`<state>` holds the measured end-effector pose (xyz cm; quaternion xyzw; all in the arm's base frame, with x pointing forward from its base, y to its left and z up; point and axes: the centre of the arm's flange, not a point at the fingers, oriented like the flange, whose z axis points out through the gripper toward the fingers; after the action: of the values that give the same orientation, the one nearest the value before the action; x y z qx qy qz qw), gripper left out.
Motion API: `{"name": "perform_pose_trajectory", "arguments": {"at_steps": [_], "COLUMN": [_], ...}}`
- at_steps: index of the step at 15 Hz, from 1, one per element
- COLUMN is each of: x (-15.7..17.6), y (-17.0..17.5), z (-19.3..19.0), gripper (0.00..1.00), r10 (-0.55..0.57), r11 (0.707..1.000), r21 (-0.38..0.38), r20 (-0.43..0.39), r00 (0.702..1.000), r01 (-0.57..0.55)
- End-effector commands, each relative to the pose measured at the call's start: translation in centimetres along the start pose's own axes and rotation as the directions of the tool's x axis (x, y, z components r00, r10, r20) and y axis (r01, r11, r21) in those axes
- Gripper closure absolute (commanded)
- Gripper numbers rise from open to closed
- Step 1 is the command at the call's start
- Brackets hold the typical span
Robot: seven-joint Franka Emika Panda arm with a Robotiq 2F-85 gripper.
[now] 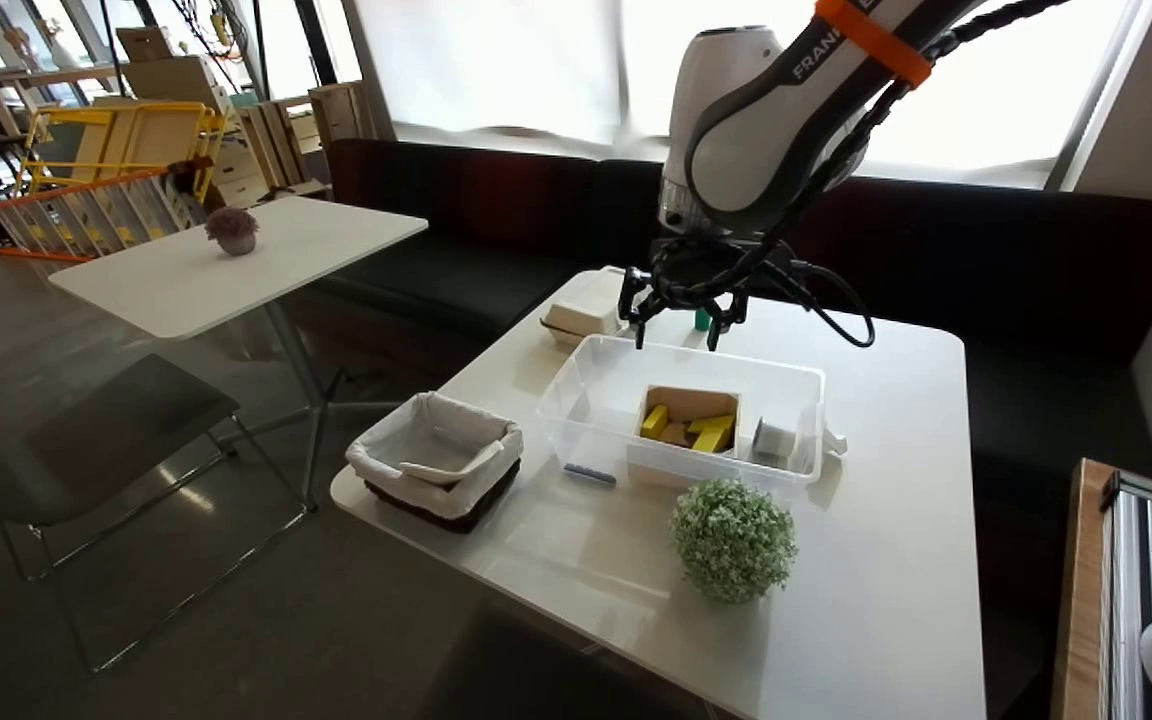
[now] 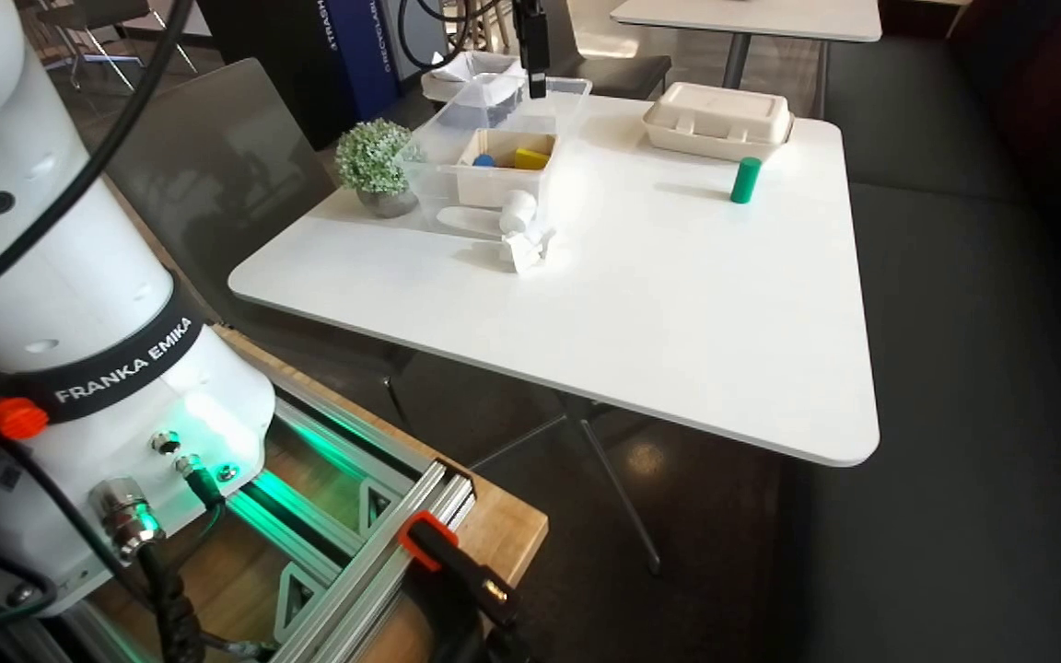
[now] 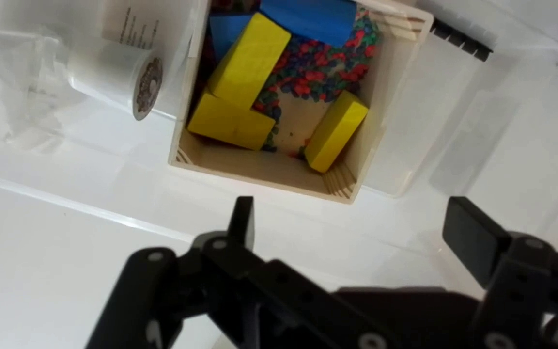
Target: Remove the wooden box from the lunchbox and put it on the table
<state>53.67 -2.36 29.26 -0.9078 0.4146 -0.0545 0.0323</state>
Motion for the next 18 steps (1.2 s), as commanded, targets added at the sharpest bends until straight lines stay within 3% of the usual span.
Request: {"name": "perform_pose_trajectory", "arguments": {"at_steps": [1, 8, 11, 12, 14, 16, 18], "x": [1.2, 2.7, 3.2, 3.3, 3.2, 2.8, 2.4], "y": [-1.6, -3.6, -4.4, -4.9, -5.4, -5.8, -6.0], "z": [3.5, 7.7, 9.1, 9.7, 10.5, 11.1, 11.4], "gripper": [0.00, 0.02, 0.15, 0.30, 0.31, 0.48, 0.59], "r10": [-0.004, -0.030, -0.029, -0.030, -0.028, -0.015, -0.005], "r11": [1.000, 0.999, 0.999, 0.999, 0.999, 1.000, 1.000], "r21": [0.002, 0.019, 0.031, 0.031, 0.029, 0.019, 0.005], "r20": [0.039, 0.087, 0.108, 0.116, 0.129, 0.141, 0.148], "r00": [0.999, 0.996, 0.994, 0.993, 0.991, 0.990, 0.989], "r01": [0.004, 0.028, 0.026, 0.027, 0.025, 0.013, 0.004]}}
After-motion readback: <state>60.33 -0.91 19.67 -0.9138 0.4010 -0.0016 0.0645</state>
